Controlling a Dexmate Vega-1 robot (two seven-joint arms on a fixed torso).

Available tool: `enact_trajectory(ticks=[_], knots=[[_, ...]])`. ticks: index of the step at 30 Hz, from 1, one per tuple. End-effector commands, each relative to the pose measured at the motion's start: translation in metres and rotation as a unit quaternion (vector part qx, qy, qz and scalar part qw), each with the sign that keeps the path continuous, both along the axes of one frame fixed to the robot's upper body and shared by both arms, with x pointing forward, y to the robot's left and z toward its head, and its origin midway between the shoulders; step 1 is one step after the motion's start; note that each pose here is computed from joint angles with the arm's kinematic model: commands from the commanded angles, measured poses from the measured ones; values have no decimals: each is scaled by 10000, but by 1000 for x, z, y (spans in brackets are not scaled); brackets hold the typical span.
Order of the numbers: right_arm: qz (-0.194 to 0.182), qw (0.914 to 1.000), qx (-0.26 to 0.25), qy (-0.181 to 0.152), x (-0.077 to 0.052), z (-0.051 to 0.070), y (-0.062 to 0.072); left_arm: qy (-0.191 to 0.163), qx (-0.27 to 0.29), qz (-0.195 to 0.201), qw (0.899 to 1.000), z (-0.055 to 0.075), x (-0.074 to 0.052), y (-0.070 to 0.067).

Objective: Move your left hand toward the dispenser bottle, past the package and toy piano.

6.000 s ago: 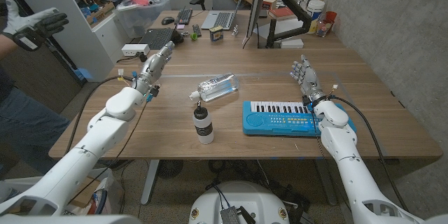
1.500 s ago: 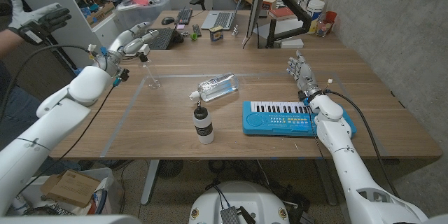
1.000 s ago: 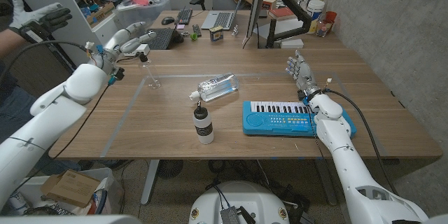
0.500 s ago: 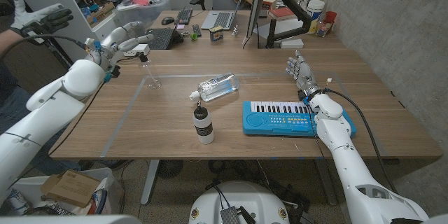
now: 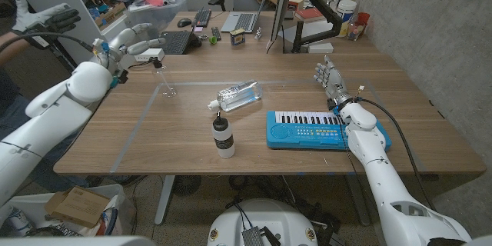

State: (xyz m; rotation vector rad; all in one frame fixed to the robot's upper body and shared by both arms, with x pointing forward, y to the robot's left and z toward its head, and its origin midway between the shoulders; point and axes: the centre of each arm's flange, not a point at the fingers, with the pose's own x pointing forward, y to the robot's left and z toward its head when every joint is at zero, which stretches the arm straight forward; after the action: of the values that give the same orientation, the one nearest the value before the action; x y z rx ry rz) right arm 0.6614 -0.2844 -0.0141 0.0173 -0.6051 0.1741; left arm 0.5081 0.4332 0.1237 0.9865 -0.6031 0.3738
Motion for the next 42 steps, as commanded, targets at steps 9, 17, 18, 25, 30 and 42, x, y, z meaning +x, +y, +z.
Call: enact_trajectory(ticks=[9, 17, 18, 25, 30, 42], knots=[[10, 10000, -16, -25, 0, 1, 0, 120, 138, 428, 9989, 11, -5, 17], [-16, 10000, -12, -12, -2, 0, -1, 200, 298, 543, 9979, 13, 13, 17], [-22, 10000, -14, -9, -2, 0, -1, 202, 325, 557, 9977, 13, 15, 16], [-59, 10000, 18, 6, -3, -2, -4, 299, 510, 621, 9963, 16, 28, 11], [-63, 10000, 42, 10, -2, -3, -5, 340, 586, 645, 9956, 19, 33, 8], [-54, 10000, 37, -1, 0, -1, -8, 382, 739, 763, 9936, 29, 40, 4]])
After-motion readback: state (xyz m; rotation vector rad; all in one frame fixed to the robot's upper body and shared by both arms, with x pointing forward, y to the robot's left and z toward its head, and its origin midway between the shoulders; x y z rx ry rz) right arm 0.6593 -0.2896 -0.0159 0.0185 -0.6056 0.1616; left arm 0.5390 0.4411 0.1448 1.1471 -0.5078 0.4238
